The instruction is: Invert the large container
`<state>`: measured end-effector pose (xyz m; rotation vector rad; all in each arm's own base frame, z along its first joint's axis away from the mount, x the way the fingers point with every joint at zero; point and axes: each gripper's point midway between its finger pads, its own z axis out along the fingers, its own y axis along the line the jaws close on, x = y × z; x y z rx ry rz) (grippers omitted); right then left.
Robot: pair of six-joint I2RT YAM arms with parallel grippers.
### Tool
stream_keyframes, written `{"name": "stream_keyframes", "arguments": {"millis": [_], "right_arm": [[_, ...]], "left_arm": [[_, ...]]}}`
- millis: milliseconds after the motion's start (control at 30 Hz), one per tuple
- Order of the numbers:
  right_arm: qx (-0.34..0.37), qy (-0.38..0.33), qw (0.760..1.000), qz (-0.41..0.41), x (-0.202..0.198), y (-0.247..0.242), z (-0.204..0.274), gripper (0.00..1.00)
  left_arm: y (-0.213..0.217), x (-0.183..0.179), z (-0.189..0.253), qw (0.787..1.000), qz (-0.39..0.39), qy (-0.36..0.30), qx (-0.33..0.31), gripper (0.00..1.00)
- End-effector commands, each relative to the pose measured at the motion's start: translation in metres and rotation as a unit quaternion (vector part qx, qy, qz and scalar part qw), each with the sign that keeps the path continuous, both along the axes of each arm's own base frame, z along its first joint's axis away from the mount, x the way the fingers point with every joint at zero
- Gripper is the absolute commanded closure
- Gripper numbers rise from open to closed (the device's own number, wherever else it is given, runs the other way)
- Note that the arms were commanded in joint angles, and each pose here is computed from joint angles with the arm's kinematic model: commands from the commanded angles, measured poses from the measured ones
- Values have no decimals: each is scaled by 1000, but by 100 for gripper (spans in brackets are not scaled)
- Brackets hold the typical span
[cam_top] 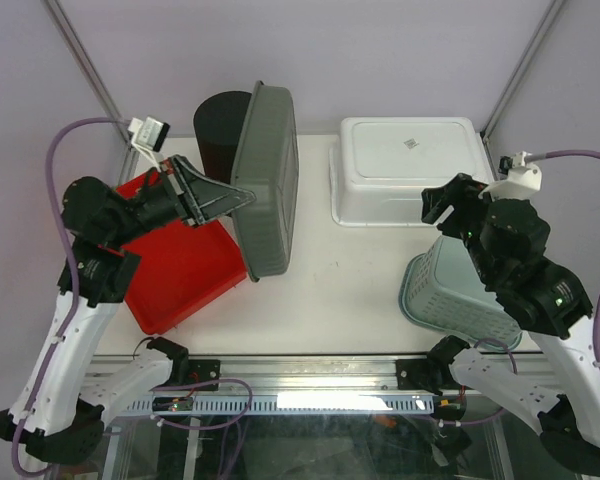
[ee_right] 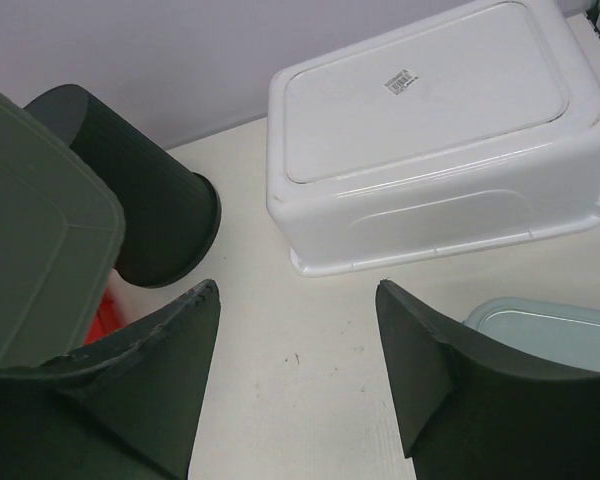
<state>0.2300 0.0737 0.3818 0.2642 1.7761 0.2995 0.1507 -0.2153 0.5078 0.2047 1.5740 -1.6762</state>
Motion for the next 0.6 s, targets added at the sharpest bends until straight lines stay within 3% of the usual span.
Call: {"name": "stream_keyframes", "arguments": {"millis": [0, 200, 433, 567], "right_arm": [[17, -30, 999, -16, -12, -15, 23, 32], [21, -9, 1000, -5, -14, -10, 16, 31], [14, -1, 1000, 1, -21, -13, 14, 31], [4, 8, 1000, -1, -23, -15, 10, 31]], "left_arm": [[-23, -22, 18, 995, -54, -59, -56, 100], [-87, -31, -25, 994, -89, -36, -50, 100], [-103, -15, -75, 996, -62, -12, -62, 100], [-110, -13, -99, 991, -78, 5, -109, 100]]}}
